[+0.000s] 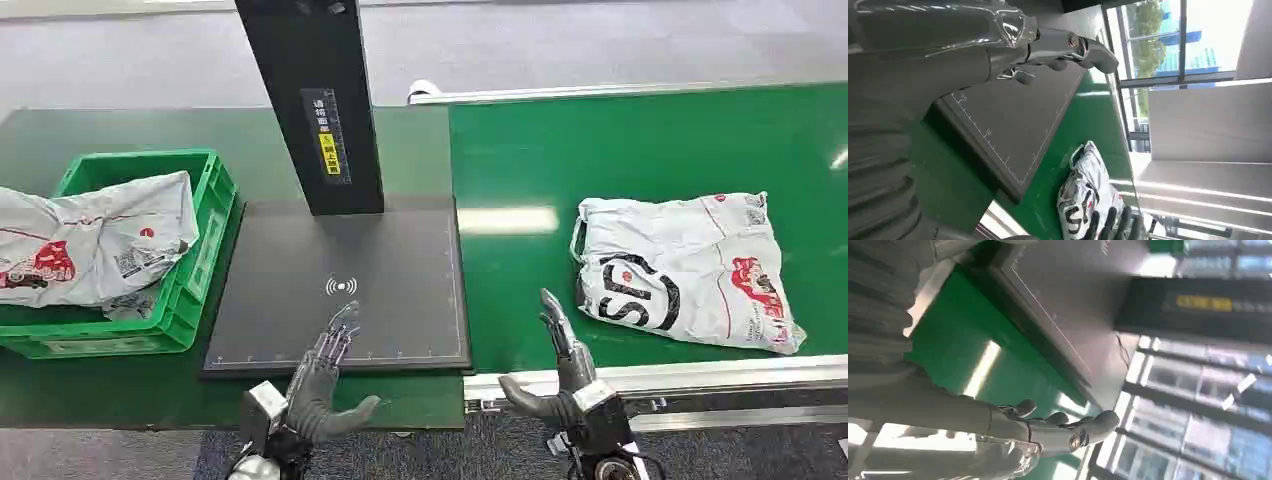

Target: Moved the parcel from conveyor to table for the left to box.

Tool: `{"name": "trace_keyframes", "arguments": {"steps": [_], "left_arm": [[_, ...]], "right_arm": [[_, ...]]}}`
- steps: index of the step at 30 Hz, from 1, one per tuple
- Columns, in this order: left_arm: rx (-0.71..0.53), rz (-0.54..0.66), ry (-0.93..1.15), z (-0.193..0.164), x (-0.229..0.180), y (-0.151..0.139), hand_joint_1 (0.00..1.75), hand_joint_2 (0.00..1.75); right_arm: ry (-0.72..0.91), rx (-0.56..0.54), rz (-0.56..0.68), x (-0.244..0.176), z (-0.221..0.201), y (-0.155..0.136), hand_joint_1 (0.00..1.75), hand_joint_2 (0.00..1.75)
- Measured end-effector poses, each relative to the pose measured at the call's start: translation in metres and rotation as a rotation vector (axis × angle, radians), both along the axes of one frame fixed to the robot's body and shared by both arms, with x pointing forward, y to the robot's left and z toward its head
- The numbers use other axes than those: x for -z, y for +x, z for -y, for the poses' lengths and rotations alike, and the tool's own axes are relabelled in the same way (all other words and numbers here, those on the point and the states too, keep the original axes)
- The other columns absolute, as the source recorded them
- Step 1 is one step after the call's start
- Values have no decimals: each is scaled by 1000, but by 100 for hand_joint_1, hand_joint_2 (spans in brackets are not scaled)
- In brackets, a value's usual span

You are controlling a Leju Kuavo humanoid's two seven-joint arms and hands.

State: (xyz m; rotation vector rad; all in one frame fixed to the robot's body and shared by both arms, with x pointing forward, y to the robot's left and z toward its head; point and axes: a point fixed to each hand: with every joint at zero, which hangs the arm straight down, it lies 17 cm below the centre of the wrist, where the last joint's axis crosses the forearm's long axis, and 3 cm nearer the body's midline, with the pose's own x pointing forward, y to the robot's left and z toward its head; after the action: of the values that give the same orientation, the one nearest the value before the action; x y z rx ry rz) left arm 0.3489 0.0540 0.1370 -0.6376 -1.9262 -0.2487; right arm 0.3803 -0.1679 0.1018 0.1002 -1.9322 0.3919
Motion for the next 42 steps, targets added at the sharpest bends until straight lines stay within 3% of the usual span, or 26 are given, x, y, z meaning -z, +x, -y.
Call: {"name": "trace_keyframes", "arguments": {"steps": [7, 14, 23, 28, 31, 36, 42], "left_arm": [[15, 37, 43, 4, -13, 26, 0, 175], [-22, 16, 31, -15, -13, 54, 0, 175], [-60, -2, 56, -32, -17, 65, 0, 175], [-80, 9, 76, -42, -19, 64, 0, 175], [-88, 24, 86, -49, -22, 65, 0, 175], [-99, 25, 93, -57, -21, 65, 0, 175], [-102, 18, 98, -60, -17, 64, 0, 175]], "right_arm": [[-27, -23, 8, -24, 4, 57, 0, 175], [-199, 108, 49, -41, 51, 118, 0, 175], [-697, 340, -18, -33, 149, 179, 0, 175], [-795, 372, -71, -49, 186, 210, 0, 175], [-877, 394, -177, -42, 203, 222, 0, 175], [-1055, 415, -503, -5, 248, 218, 0, 175], [-1103, 416, -577, 4, 266, 213, 0, 175]]}}
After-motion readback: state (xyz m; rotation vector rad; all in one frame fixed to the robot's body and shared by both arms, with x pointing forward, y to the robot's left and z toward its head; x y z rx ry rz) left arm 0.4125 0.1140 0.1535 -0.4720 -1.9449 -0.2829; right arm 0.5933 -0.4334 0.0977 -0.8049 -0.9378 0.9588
